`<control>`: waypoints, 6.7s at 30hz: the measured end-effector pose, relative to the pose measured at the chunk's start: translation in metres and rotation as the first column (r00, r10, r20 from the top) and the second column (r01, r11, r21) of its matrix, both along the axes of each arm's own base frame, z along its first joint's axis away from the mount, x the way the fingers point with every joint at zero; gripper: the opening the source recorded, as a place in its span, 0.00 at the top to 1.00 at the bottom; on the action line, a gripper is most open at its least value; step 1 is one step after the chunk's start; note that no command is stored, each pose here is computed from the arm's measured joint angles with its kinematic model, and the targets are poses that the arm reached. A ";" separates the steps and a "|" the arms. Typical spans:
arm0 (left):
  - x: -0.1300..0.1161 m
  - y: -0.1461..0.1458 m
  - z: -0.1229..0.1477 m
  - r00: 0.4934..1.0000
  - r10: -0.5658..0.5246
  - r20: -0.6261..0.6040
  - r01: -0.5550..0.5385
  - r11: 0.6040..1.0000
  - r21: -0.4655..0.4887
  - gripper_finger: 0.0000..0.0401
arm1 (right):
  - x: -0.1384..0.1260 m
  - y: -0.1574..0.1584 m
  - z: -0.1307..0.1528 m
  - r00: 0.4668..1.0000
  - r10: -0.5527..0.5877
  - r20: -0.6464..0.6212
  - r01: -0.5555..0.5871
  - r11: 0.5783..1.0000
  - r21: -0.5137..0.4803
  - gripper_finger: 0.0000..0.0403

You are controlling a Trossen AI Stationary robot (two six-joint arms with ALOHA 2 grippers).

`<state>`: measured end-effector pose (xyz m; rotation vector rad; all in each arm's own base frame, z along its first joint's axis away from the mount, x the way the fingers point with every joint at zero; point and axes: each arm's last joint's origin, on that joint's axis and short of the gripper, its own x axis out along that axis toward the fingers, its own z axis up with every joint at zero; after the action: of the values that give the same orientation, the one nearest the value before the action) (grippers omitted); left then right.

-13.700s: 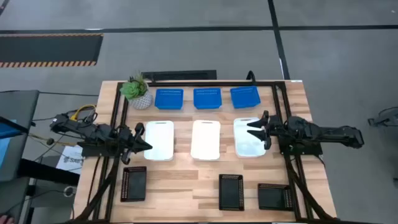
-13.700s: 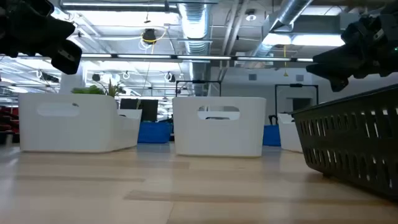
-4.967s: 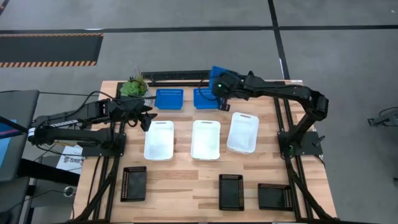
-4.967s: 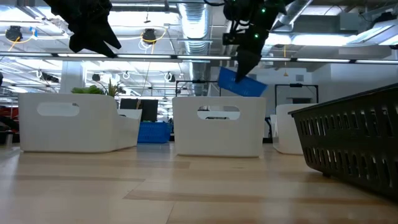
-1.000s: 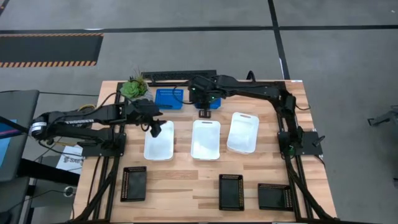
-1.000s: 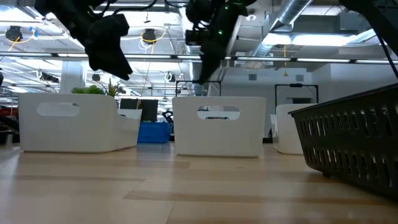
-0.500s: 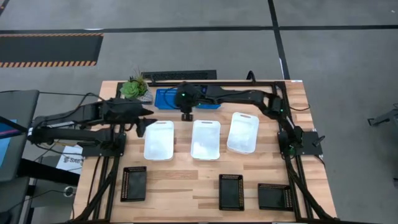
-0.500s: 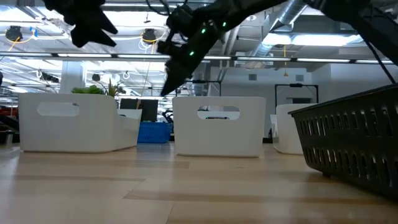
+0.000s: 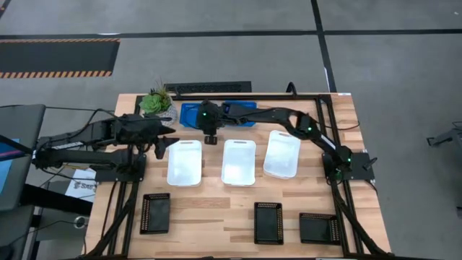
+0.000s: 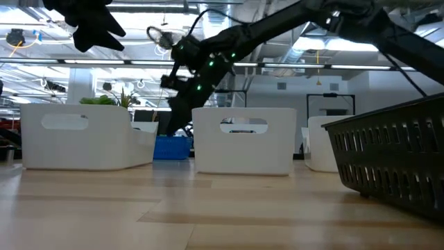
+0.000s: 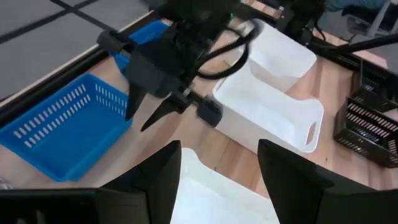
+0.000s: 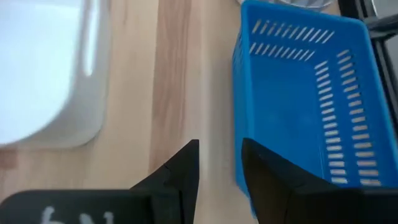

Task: Stack baskets by color
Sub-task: Stack the left blue bin on the blue bins

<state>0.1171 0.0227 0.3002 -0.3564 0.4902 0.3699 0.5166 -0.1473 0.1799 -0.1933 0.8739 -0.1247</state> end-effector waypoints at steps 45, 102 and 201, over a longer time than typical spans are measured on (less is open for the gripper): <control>-0.002 0.000 -0.003 0.999 -0.002 -0.037 0.002 1.000 -0.004 0.50 | 0.001 -0.030 0.014 0.998 -0.070 0.008 0.069 0.997 0.022 0.66; -0.003 -0.001 -0.005 0.998 -0.005 -0.065 0.005 1.000 -0.004 0.50 | 0.003 0.006 0.012 0.982 -0.043 -0.182 0.029 0.996 -0.079 0.57; 0.146 0.185 -0.121 0.724 0.371 -0.581 -0.284 0.929 0.239 1.00 | -0.184 0.105 0.293 0.980 -0.123 0.154 0.132 0.990 -0.048 0.96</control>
<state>0.2629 0.2079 0.1793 -0.1783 1.0534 0.8818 0.3323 -0.0419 0.4732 -0.1799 0.7318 -0.2814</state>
